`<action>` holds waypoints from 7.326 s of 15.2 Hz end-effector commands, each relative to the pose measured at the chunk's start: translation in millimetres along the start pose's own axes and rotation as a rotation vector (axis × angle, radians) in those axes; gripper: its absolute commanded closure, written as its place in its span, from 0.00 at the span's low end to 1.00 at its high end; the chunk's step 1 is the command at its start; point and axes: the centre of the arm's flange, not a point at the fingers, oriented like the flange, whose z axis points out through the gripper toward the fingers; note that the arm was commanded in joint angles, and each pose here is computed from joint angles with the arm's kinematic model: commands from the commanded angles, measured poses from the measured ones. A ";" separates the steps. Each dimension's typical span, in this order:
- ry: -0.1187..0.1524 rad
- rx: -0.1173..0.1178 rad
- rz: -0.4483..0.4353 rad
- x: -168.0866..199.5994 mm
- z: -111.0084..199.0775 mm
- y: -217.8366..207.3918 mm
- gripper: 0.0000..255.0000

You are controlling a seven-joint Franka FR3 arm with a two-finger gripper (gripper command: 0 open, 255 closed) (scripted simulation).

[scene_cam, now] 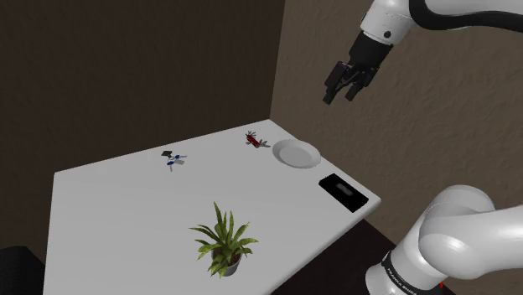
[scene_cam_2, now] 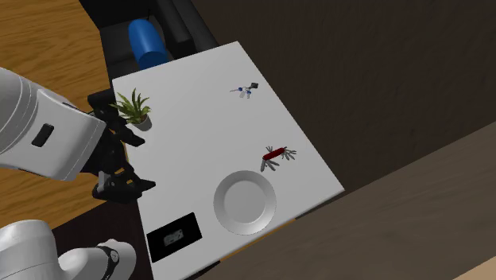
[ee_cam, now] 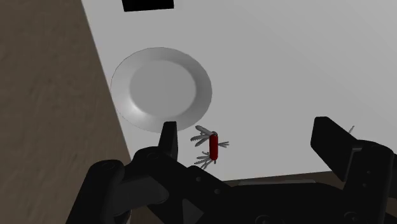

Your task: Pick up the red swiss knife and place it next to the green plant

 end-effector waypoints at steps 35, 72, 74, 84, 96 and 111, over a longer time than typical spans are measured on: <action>-0.068 0.015 -0.025 279.7 347.6 -10.6 0.00; -0.068 0.015 -0.025 292.5 326.1 -14.2 1.00; -0.068 0.015 -0.025 295.1 315.9 -14.7 1.00; -0.068 0.015 -0.025 308.0 264.8 -17.3 1.00; -0.068 0.015 -0.025 323.5 203.4 -20.3 1.00; -0.068 0.015 -0.025 272.4 150.8 -90.3 1.00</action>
